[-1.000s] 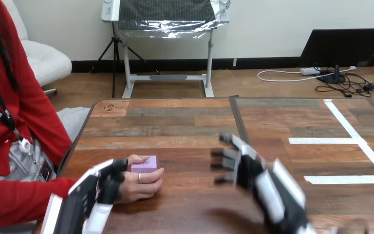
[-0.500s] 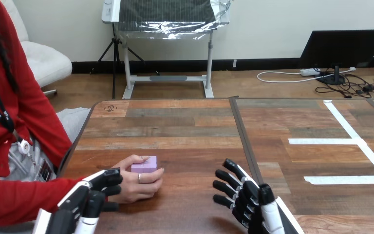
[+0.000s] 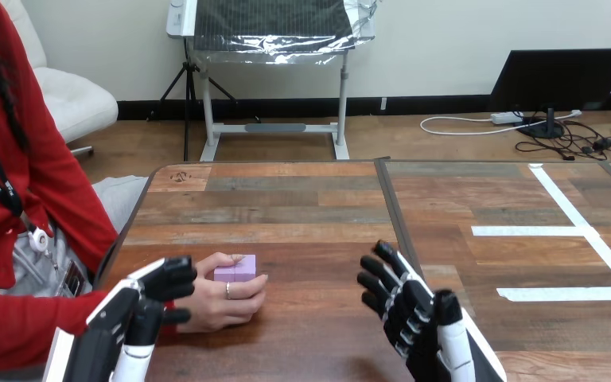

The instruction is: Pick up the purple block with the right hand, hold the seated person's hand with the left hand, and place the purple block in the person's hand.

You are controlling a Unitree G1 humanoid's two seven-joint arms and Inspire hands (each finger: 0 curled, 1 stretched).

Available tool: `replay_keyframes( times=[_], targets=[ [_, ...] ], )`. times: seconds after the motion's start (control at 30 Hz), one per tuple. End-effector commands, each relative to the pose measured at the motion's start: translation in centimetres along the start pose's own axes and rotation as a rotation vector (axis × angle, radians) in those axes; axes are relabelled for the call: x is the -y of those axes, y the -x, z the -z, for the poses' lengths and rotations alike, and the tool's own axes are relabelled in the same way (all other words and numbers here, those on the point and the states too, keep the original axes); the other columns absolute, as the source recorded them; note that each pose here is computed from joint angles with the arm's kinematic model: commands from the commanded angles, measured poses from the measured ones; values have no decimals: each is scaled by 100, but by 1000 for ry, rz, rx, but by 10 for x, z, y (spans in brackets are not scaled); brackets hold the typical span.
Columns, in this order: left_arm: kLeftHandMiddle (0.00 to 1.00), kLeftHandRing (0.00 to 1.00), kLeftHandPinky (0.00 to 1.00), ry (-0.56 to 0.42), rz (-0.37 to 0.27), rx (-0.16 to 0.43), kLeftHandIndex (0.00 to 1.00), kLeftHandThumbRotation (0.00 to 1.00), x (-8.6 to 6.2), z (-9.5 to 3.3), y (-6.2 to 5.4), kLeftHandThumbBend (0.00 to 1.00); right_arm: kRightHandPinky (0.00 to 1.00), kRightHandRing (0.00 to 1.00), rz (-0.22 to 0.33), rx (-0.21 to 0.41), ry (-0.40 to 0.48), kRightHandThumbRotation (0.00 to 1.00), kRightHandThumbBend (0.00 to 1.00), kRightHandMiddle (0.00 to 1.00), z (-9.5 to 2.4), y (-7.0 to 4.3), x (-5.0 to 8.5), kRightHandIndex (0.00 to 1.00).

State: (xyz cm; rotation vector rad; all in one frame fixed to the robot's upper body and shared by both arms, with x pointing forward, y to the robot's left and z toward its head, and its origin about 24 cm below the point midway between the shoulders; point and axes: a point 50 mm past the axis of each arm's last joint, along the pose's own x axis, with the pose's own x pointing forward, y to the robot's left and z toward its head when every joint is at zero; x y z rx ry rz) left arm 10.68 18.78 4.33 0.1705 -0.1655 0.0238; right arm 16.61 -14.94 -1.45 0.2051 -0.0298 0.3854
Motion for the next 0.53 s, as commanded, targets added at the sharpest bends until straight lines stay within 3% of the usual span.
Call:
replay_keyframes(
  times=[0.0, 0.5],
  targets=[
    [76, 76, 67, 24, 3, 127, 75, 100, 6, -18, -14, 61, 100, 97, -16, 89, 4, 100, 77, 97, -17, -16, 0, 99],
    [76, 74, 64, 26, 30, 119, 78, 100, 16, -14, -17, 57, 100, 95, 6, 87, 9, 100, 77, 96, -19, -18, 2, 98]
  ],
)
